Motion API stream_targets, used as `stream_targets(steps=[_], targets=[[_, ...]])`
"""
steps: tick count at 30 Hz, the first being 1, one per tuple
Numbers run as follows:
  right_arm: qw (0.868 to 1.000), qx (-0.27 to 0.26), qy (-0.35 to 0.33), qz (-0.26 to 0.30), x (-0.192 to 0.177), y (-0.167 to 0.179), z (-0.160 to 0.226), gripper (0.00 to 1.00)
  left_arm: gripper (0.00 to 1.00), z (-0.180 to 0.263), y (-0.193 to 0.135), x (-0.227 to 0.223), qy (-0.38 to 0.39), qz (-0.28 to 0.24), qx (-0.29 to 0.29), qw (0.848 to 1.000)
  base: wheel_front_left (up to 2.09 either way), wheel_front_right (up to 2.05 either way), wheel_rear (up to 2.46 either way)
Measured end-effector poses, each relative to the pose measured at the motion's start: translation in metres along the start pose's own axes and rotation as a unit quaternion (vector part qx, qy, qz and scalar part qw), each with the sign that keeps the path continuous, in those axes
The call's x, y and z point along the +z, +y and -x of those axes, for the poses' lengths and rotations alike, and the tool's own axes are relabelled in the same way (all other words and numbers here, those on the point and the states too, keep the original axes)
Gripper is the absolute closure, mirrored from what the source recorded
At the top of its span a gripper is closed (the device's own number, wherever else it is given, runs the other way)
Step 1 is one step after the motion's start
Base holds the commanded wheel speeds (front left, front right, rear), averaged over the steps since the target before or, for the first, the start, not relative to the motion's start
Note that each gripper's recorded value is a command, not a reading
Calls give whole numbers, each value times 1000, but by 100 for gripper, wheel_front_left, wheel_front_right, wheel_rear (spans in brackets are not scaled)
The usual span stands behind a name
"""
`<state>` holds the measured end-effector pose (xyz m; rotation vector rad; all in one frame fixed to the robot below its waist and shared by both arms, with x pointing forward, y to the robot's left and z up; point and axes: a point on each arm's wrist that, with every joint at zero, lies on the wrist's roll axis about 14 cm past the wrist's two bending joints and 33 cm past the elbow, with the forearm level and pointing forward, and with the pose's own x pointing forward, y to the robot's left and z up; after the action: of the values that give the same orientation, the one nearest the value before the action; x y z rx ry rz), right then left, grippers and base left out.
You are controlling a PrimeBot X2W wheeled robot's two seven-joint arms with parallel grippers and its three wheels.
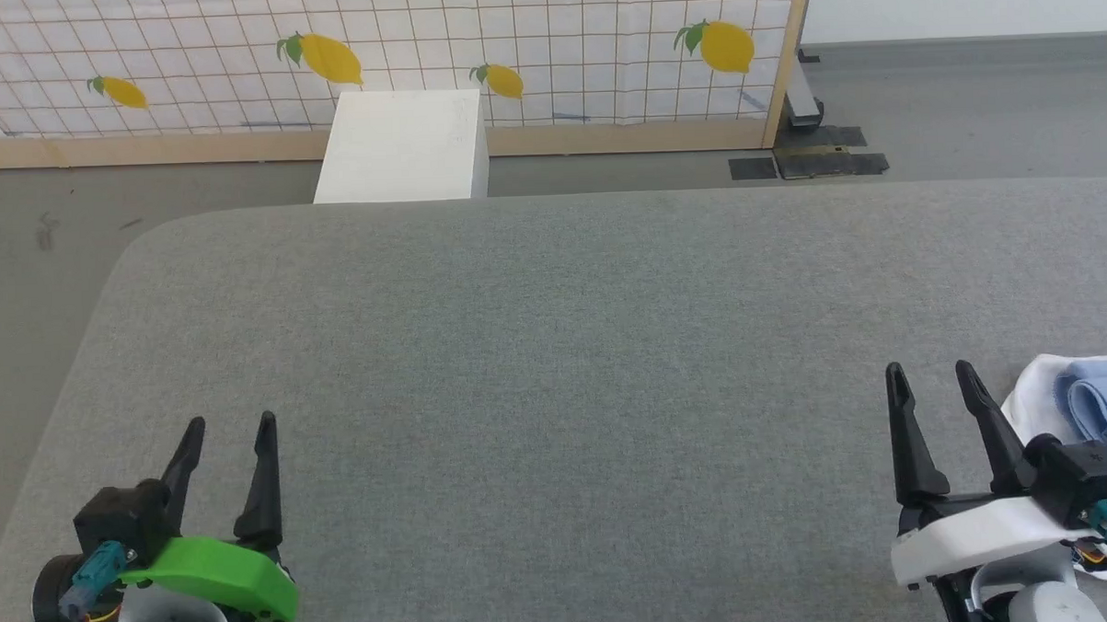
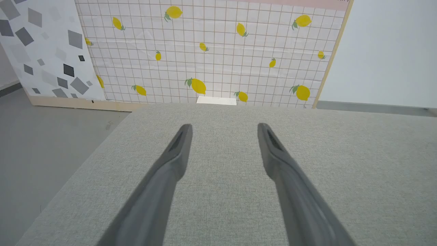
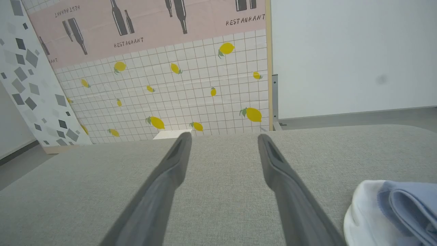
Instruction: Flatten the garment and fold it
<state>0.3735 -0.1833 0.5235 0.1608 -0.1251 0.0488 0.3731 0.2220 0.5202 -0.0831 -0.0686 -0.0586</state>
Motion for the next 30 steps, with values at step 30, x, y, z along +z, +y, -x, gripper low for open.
stream_targets(steps=[30], targets=[[1000,-11,16,-10,-11,-6,3,0,0,-3,1,-7,10,6,2,1000,0,0,0]])
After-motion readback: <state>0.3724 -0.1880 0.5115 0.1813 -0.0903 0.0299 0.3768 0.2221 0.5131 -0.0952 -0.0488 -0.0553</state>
